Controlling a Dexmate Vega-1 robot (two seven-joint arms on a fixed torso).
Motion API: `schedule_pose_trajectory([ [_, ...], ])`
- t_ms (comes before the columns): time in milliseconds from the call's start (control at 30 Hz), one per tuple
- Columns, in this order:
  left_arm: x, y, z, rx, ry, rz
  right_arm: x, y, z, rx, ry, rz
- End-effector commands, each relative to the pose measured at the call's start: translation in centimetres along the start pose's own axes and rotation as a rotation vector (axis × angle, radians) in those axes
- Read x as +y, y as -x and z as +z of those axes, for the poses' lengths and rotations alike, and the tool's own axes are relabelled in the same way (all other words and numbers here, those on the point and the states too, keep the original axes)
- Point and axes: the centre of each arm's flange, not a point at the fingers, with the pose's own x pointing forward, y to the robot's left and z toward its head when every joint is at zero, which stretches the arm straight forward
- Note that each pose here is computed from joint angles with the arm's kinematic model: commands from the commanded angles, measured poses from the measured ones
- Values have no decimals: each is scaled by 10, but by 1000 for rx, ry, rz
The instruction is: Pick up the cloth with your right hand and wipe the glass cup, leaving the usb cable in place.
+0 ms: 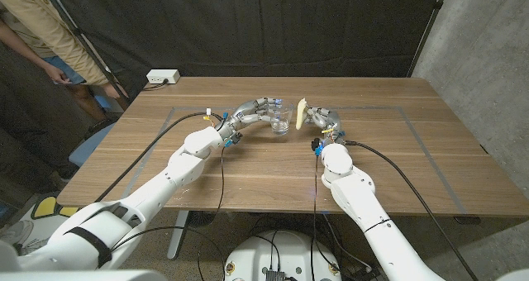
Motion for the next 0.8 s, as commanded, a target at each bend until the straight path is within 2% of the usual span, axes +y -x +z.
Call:
schedule_pose_trajectory([
  [33,5,-4,8,-38,18,31,3,17,-14,101,21,-87],
  [167,6,-7,9,-51,25,34,4,20,-25,169,29,-94],
  [300,6,-9,10,-55,30,34,5,23,-35,209,28,-89],
  [400,6,-9,11,-56,27,34,5,22,-37,228,8,-92],
  [667,2,-11,8,-44,28,19,-2,15,-23,176,-35,-71],
  [800,2,-10,7,-34,25,19,-7,11,-16,152,-64,-88],
])
